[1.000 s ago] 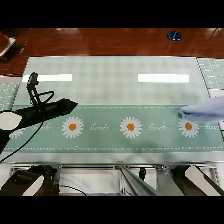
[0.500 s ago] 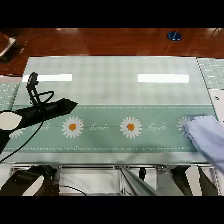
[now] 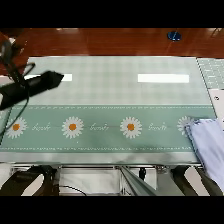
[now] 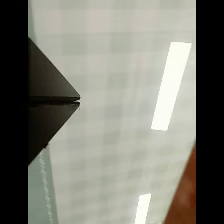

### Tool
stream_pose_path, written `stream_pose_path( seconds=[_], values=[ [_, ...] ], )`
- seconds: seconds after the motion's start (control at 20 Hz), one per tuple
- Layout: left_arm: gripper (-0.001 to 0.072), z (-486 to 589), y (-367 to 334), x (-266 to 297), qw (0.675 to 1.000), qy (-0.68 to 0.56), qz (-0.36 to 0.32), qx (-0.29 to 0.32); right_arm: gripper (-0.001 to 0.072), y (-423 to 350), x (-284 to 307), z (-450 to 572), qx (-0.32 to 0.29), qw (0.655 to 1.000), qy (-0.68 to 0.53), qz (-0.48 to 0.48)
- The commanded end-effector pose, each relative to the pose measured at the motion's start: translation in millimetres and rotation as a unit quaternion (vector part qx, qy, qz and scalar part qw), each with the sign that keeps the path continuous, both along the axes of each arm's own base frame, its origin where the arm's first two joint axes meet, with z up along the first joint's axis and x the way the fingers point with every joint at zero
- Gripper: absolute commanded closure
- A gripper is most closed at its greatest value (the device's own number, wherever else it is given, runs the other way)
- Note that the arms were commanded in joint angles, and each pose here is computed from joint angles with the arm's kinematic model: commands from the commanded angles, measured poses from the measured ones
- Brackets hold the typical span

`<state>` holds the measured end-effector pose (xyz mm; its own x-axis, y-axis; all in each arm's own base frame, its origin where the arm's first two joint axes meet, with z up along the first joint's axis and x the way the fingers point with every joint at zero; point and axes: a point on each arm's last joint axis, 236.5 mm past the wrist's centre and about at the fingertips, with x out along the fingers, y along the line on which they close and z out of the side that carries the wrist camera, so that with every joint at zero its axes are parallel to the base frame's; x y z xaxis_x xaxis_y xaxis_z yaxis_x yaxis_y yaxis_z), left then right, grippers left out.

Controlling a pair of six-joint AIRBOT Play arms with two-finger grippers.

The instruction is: Fold the shirts.

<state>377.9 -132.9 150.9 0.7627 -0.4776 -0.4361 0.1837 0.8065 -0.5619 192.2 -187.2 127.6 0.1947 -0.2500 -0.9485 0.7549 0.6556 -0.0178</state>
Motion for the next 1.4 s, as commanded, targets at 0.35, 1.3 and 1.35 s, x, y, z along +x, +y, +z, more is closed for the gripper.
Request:
stream_pose_path(
  seconds=[0.35, 1.3, 1.35],
  values=[
    [0.0693, -95, -81, 23, 0.966, 0.139, -0.137, 0.168, 0.0682, 280, 214, -72, 0.013, 0.862, -0.055, 0.503],
    [0.0692, -159, -73, 19, 0.944, 0.221, -0.148, 0.194, 0.0682, 281, 214, -131, 0.040, 0.898, 0.016, 0.437],
    [0.0692, -159, -73, 19, 0.944, 0.221, -0.148, 0.194, 0.0682, 281, 214, -131, 0.040, 0.898, 0.016, 0.437]
  ],
)
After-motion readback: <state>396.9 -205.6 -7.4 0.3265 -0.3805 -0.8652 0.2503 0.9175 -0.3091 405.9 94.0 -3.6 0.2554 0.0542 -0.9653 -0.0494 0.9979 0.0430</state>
